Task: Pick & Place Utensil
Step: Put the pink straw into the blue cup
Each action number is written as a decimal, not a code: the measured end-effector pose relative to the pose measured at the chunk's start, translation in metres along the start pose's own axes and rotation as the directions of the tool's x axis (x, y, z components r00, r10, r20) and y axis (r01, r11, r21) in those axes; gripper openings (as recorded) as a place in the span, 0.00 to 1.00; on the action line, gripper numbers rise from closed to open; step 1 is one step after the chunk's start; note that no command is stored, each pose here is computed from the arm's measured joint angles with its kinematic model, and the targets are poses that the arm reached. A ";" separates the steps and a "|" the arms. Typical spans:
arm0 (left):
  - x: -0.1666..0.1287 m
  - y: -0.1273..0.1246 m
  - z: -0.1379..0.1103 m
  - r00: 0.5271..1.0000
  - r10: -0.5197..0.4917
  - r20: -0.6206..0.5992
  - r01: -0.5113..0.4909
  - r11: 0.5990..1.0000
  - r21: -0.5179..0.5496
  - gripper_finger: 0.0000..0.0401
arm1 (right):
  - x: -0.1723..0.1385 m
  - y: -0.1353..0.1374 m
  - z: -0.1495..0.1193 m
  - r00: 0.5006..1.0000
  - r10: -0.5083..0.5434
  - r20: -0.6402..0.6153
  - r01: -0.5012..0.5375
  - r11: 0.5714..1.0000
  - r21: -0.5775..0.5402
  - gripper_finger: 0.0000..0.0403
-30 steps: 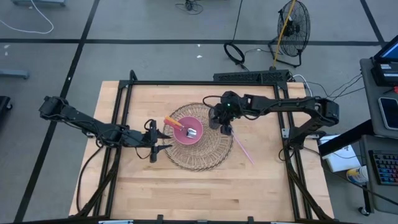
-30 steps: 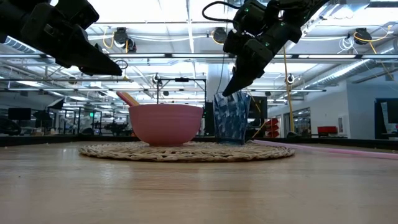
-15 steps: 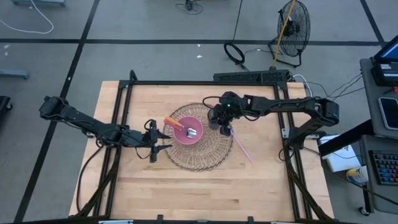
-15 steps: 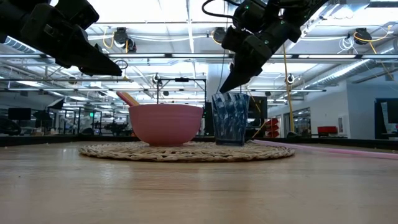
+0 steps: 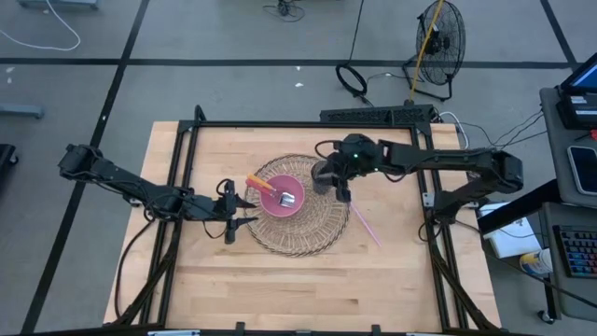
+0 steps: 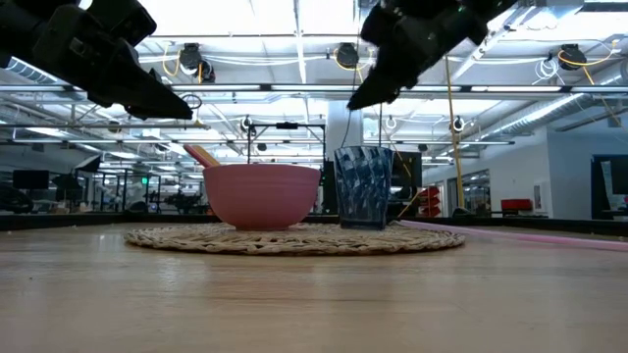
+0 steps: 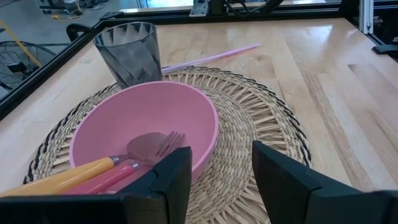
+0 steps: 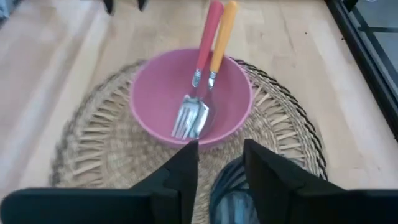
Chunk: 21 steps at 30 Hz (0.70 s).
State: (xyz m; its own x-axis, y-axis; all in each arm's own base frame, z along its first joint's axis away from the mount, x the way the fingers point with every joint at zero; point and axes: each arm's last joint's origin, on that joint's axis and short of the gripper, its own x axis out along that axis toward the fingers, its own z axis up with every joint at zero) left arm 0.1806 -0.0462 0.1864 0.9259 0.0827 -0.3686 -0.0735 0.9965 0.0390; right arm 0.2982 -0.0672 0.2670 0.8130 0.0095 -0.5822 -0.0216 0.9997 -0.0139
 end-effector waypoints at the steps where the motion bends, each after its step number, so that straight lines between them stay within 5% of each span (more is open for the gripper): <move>1: 0.000 0.000 0.000 1.000 0.000 0.002 0.000 1.000 -0.001 0.42 | -0.006 0.003 0.001 1.000 0.005 -0.001 -0.005 1.000 0.006 0.32; 13: 0.000 0.000 0.001 1.000 -0.002 0.007 0.002 1.000 -0.003 0.42 | -0.059 0.055 -0.002 0.972 -0.202 -0.122 0.216 0.970 0.112 0.35; 21: 0.000 0.000 0.002 1.000 -0.004 0.018 0.004 1.000 -0.007 0.42 | -0.056 0.074 -0.028 0.890 -0.282 -0.357 0.395 0.869 0.299 0.30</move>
State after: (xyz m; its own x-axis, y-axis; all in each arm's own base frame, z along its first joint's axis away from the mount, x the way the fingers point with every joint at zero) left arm 0.1813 -0.0464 0.1881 0.9326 0.0789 -0.3522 -0.0727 0.9969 0.0308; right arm 0.2348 0.0054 0.2755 0.5220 -0.2817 -0.8051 0.4758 0.8795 0.0008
